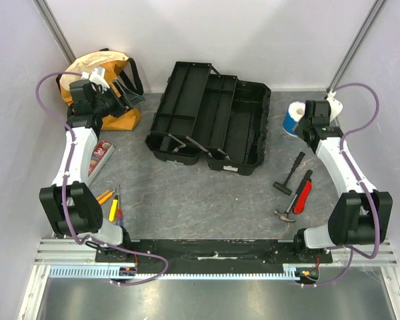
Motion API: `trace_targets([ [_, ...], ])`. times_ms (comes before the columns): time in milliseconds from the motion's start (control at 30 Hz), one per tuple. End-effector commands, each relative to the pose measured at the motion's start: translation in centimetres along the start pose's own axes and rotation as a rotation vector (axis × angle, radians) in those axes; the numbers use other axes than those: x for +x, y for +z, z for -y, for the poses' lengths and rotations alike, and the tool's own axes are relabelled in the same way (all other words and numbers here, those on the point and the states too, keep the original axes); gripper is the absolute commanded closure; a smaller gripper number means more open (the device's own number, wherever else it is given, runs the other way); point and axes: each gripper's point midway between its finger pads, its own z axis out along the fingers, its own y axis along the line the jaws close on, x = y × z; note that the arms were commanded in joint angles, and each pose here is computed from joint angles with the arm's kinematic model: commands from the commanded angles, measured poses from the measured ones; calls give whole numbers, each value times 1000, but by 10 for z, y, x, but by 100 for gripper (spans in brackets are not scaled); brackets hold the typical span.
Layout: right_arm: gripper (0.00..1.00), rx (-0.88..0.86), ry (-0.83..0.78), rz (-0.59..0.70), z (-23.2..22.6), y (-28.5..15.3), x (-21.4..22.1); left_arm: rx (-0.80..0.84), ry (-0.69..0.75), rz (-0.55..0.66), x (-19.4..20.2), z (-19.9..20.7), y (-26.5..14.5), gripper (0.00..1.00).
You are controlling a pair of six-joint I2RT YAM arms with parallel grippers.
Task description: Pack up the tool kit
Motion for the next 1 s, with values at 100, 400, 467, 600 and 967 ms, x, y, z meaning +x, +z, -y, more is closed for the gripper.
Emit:
trace_targets([
  [100,53,133,-21,-279,60,6,115,30,20,0,-1,15,-10,29],
  [400,55,165,7,-404,79,28,167,21,11,-21,6,6,-3,29],
  [467,55,167,5,-417,79,32,172,20,13,-19,5,6,-3,29],
  [600,57,183,-1,-455,82,39,186,15,16,-22,6,4,-2,29],
  [967,100,160,-6,-392,73,35,159,16,14,-28,6,4,0,29],
])
